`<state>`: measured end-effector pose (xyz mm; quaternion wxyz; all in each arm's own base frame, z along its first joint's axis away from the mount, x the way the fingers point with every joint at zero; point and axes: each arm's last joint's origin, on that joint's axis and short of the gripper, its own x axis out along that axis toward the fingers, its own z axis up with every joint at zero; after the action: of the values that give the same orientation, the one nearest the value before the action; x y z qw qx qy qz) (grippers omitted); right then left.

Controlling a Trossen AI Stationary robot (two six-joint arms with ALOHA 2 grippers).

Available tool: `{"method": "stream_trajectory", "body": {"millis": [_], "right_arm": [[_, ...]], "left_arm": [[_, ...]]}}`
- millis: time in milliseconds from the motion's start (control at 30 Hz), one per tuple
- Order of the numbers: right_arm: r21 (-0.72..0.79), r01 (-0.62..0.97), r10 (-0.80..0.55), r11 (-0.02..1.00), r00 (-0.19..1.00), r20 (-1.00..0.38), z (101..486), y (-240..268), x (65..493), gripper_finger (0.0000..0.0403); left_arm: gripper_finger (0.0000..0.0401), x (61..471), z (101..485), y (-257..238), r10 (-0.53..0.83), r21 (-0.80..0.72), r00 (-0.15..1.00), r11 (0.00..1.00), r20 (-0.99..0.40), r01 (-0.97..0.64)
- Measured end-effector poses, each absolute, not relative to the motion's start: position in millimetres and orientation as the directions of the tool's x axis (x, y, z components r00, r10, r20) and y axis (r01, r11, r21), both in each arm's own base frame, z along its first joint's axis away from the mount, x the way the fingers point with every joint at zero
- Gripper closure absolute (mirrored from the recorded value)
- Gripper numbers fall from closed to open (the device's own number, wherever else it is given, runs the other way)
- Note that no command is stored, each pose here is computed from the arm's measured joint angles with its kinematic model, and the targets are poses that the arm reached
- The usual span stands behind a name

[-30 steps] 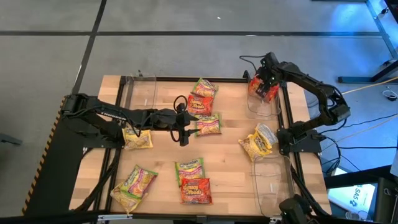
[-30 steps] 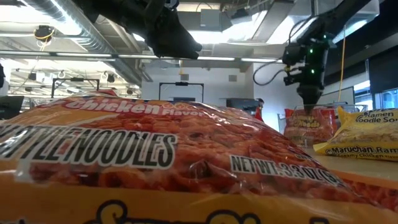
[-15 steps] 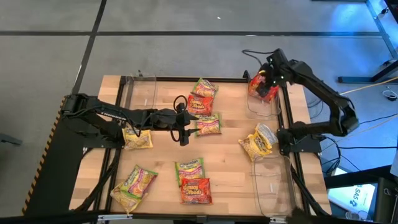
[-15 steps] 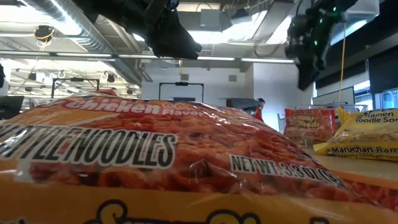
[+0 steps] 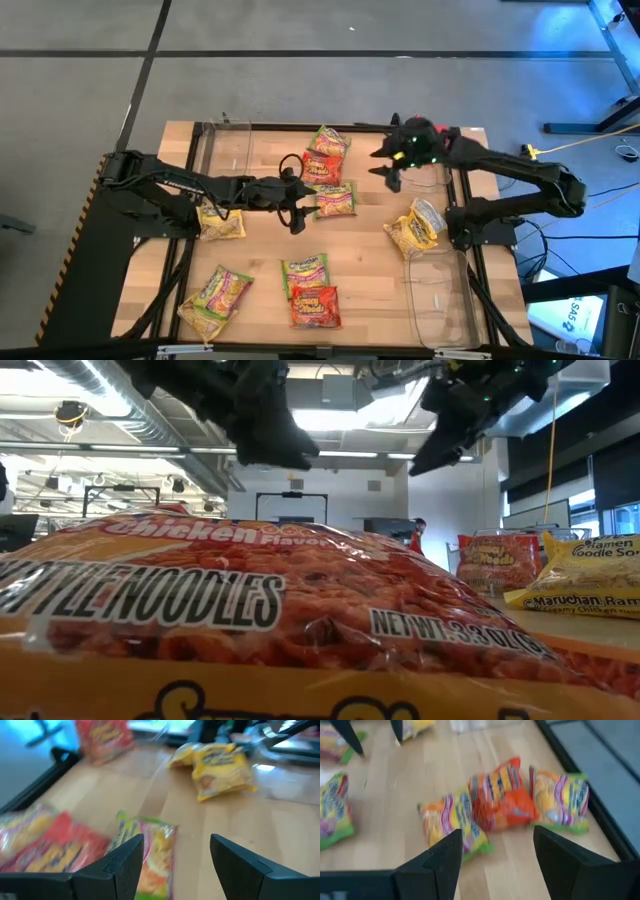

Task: Sort Maruchan noodles
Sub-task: Put the orange noodle pack into the top right transparent bin

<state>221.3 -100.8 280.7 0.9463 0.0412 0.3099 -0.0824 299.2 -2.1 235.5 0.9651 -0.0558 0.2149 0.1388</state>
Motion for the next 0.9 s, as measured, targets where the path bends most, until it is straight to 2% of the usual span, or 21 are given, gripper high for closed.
{"method": "stream_trajectory", "body": {"millis": [100,233,400,500,600,900], "right_arm": [[0.014,0.230,-0.179,0.973,0.795,-0.579,273.8,-99.0,235.8,0.0188],[0.003,0.258,-0.215,0.966,0.810,-0.546,263.8,-104.4,256.6,0.0180],[0.004,0.276,-0.225,0.961,0.789,-0.571,246.4,-119.9,286.6,0.0127],[0.007,0.308,-0.246,0.952,0.773,-0.585,239.8,-135.1,311.3,0.0092],[0.012,0.334,-0.256,0.943,0.747,-0.614,229.0,-154.5,333.5,0.0071],[0.090,0.335,-0.184,0.938,0.702,-0.688,208.3,-206.1,373.1,0.0079]], "left_arm": [[0.0179,296.6,231.3,-0.2,0.305,-0.073,0.832,0.922,-0.464,-0.380],[0.0179,289.4,207.4,-3.9,0.284,-0.112,0.781,0.905,-0.556,-0.409],[0.0179,275.0,182.6,-13.5,0.314,-0.105,0.760,0.889,-0.569,-0.446],[0.0179,271.0,175.6,-12.4,0.343,-0.121,0.786,0.878,-0.515,-0.463],[0.0179,265.1,162.7,-4.0,0.368,-0.111,0.765,0.863,-0.529,-0.492],[0.0179,268.2,155.1,31.2,0.452,-0.096,0.719,0.810,-0.528,-0.579]]}}
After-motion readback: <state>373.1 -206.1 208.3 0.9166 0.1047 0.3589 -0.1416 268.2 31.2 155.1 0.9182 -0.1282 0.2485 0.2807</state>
